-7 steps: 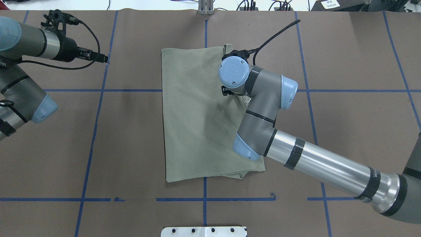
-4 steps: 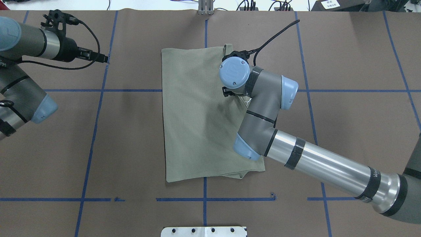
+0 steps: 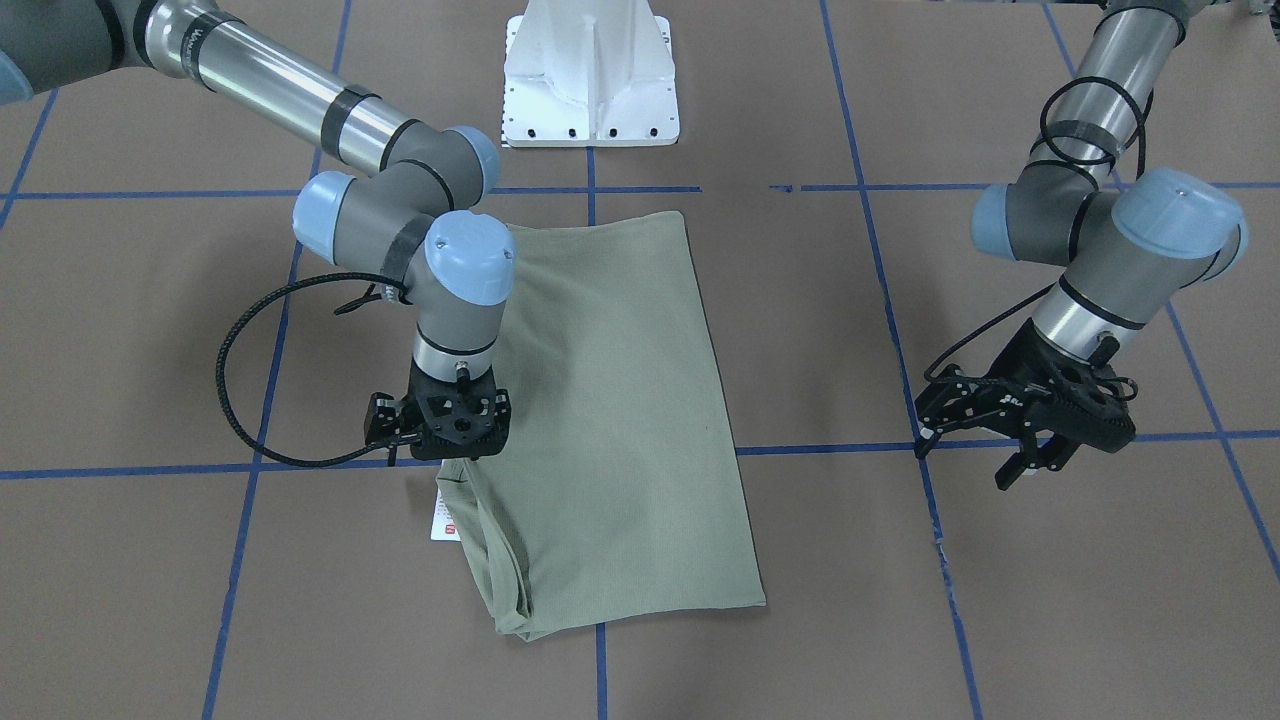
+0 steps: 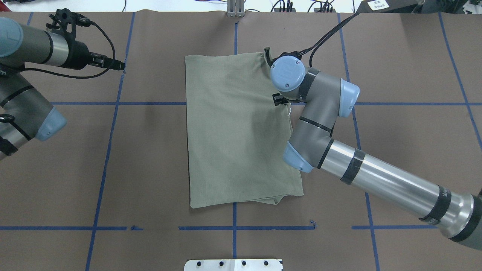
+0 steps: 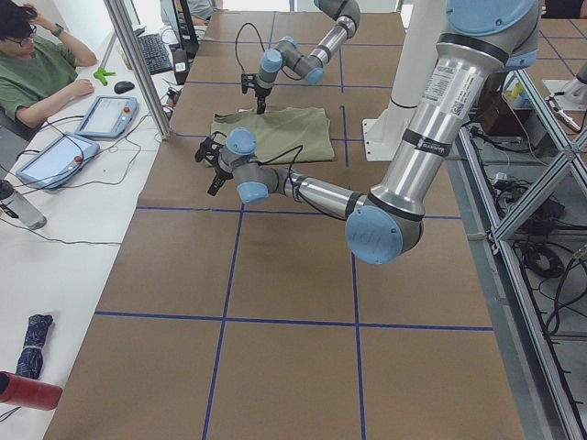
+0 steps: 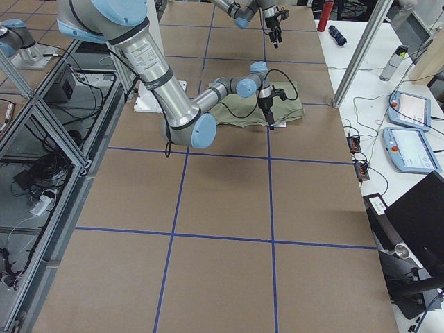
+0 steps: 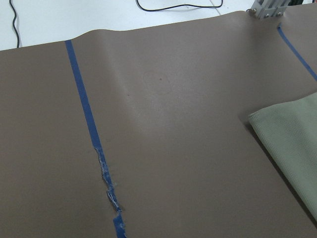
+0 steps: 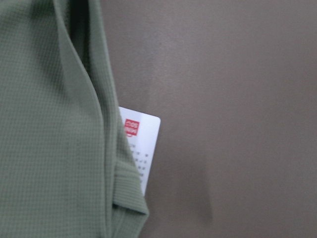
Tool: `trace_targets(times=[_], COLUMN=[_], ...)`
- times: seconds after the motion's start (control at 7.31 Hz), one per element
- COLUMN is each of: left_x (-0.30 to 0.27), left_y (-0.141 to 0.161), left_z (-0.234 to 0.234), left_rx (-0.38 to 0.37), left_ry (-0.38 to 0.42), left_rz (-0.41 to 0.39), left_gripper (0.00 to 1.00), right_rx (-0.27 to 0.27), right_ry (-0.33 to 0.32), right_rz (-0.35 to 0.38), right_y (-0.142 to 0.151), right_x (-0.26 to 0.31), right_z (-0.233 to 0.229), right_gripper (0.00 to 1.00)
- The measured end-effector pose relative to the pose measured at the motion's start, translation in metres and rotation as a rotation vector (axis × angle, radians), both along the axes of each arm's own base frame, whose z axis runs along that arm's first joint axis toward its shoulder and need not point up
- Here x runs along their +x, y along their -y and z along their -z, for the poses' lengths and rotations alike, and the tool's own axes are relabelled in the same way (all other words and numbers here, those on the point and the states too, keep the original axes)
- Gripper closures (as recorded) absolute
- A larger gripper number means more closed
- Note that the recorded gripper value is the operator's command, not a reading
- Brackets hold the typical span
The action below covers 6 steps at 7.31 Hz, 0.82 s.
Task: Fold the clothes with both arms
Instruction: 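Raise the right gripper away while the left gripper moves toward the shirt's near edge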
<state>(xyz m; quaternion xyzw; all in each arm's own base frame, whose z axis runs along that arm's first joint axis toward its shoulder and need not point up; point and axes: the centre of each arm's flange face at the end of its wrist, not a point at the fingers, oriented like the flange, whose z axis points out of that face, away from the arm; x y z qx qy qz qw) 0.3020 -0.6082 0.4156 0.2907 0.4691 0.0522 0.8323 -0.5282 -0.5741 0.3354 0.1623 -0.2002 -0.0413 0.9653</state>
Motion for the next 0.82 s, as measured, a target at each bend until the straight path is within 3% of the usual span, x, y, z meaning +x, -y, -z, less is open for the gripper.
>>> trace_targets(times=[0.27, 0.41, 0.55, 0.82], left_x=[-0.001, -0.001, -0.003, 0.010], left_y=[-0.001, -0.004, -0.009, -0.045], left_z=[0.006, 0.015, 0.031, 0.073], left_rx=[0.007, 0.004, -0.032, -0.157], left_ry=[-0.007, -0.020, -0.057, -0.180], left_rz=[-0.002, -0.005, 0.004, 0.023], left_gripper=[0.00, 0.00, 0.00, 0.00], right_rx=[0.006, 0.003, -0.004, -0.047], right_ry=[0.004, 0.077, 0.184, 0.473], right_rz=[0.026, 0.042, 0.042, -0.057], right_y=[0.026, 0.031, 0.022, -0.023], right_x=[0.050, 0.078, 0.104, 0.140], right_z=[-0.010, 0.011, 0.035, 0.057], right_gripper=[0.00, 0.00, 0.00, 0.00])
